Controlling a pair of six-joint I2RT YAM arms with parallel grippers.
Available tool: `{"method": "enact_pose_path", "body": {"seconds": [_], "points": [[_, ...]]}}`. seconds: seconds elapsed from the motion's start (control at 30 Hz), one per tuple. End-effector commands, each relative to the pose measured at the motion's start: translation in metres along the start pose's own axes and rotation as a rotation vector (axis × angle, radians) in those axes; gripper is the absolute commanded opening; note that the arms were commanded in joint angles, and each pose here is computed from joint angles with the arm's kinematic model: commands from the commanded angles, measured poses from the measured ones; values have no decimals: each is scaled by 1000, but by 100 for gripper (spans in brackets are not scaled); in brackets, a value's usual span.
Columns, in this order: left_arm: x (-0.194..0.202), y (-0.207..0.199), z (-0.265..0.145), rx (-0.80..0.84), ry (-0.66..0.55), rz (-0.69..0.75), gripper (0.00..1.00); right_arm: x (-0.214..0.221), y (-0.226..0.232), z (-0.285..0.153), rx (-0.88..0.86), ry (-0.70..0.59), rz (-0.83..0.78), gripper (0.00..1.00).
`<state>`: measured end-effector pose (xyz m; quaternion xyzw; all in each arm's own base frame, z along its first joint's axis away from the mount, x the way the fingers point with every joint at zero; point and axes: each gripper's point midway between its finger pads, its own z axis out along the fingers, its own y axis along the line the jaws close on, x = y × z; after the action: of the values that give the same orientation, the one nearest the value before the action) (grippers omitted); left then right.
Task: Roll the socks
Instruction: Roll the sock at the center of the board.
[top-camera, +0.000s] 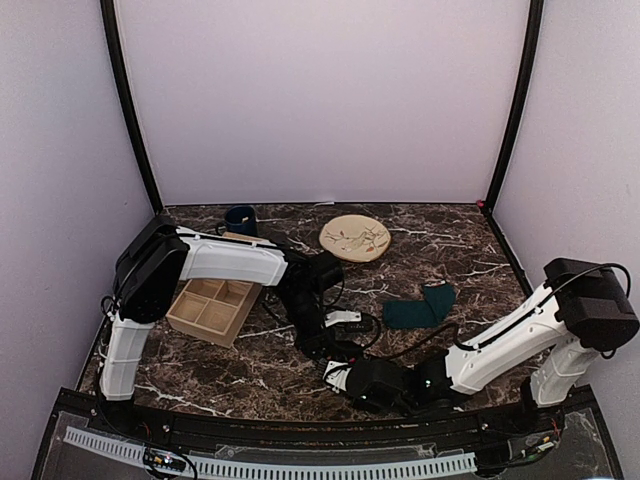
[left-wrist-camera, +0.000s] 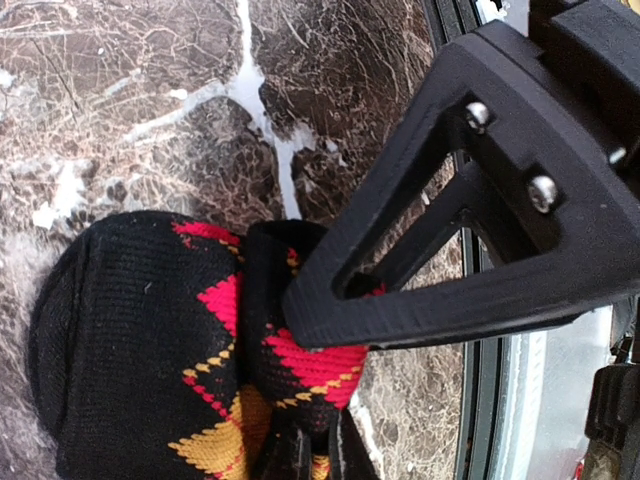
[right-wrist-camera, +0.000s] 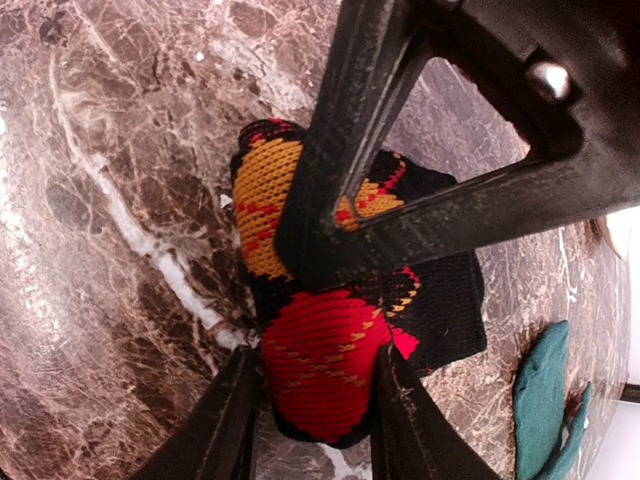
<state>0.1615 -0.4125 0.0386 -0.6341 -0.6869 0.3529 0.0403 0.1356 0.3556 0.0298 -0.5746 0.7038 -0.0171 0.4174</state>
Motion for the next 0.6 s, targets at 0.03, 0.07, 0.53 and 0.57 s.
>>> {"method": "enact_pose_path", "body": {"seconds": [0.03, 0.07, 0.53, 0.57], "points": [[3, 0, -3, 10, 13, -24, 0, 13, 8, 8, -50, 43, 25, 32], [4, 1, -2, 11, 15, -26, 0, 14, 8, 8, -54, 48, 30, 29], [8, 14, -10, -21, 11, -102, 13, 28, 16, 17, -148, 125, 96, 2], [8, 16, -12, -26, 11, -114, 15, 28, 16, 17, -154, 127, 100, 2]]}}
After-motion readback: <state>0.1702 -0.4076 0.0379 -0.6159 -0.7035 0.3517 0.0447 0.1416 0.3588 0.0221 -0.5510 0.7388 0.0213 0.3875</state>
